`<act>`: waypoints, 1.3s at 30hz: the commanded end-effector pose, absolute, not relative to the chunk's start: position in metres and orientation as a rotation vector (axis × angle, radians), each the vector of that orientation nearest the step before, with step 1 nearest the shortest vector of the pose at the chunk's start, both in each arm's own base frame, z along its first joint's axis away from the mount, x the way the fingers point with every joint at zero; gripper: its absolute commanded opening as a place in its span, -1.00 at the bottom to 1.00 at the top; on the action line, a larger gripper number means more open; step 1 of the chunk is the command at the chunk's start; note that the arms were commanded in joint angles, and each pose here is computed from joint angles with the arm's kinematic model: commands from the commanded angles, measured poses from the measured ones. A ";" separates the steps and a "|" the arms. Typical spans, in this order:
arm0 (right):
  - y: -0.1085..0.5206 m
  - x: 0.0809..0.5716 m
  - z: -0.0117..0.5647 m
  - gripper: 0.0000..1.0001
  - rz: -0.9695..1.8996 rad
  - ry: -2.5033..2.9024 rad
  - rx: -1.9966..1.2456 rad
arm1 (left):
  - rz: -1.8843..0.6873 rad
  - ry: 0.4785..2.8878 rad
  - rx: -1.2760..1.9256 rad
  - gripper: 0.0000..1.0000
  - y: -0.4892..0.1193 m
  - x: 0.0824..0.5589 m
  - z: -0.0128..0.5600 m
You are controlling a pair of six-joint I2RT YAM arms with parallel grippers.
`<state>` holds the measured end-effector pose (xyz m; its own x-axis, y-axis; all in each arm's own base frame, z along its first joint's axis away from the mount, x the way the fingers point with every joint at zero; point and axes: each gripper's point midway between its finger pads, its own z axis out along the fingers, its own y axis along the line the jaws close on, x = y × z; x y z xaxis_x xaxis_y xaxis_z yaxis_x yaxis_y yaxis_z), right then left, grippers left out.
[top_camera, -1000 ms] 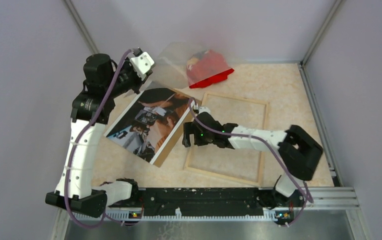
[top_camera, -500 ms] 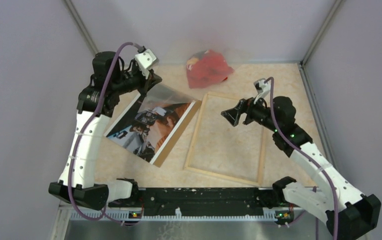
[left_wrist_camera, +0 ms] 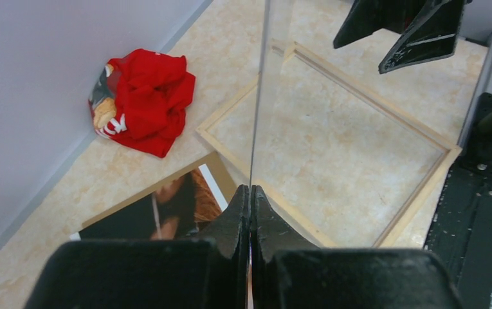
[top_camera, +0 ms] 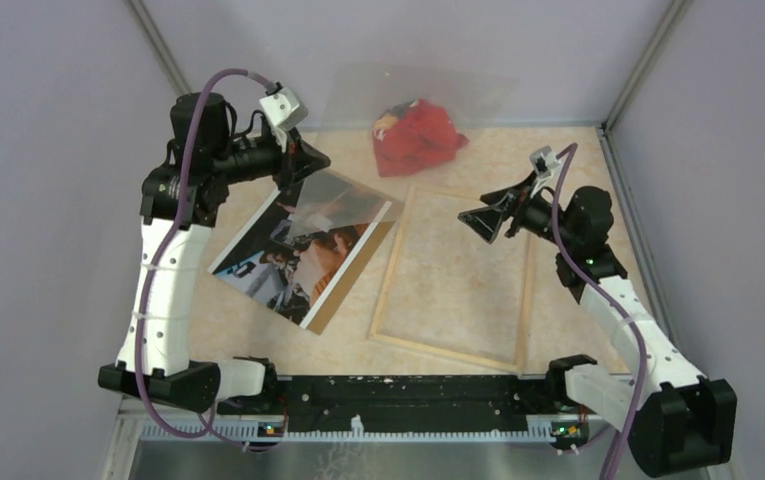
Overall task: Put the photo into the frame
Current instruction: Place the photo frame item in the photo frame.
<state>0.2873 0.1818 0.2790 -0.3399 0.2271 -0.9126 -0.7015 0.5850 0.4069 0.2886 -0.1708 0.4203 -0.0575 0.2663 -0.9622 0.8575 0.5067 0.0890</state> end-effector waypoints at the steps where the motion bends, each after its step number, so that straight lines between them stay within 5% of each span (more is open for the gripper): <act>1: 0.201 0.282 0.319 0.97 1.128 1.469 -0.565 | -0.780 1.582 0.978 -1.00 -0.179 0.277 0.439; 23: 0.221 0.355 0.314 0.97 1.239 1.444 -0.551 | -0.889 1.564 1.011 -1.00 -0.182 0.258 0.448; 32: 0.228 0.314 0.346 0.97 1.607 1.147 -0.578 | -0.919 1.560 0.998 -1.00 -0.184 0.257 0.454; 39: 0.242 0.295 0.358 0.74 1.652 1.128 -0.693 | -0.911 1.567 0.977 -1.00 -0.183 0.261 0.454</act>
<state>0.3400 0.2417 0.2982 -0.5831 0.3876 -0.7139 -0.7694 0.0184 0.6384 0.2628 -0.1820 0.4352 -0.1852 0.1711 -0.9677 0.9154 0.3881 -0.1066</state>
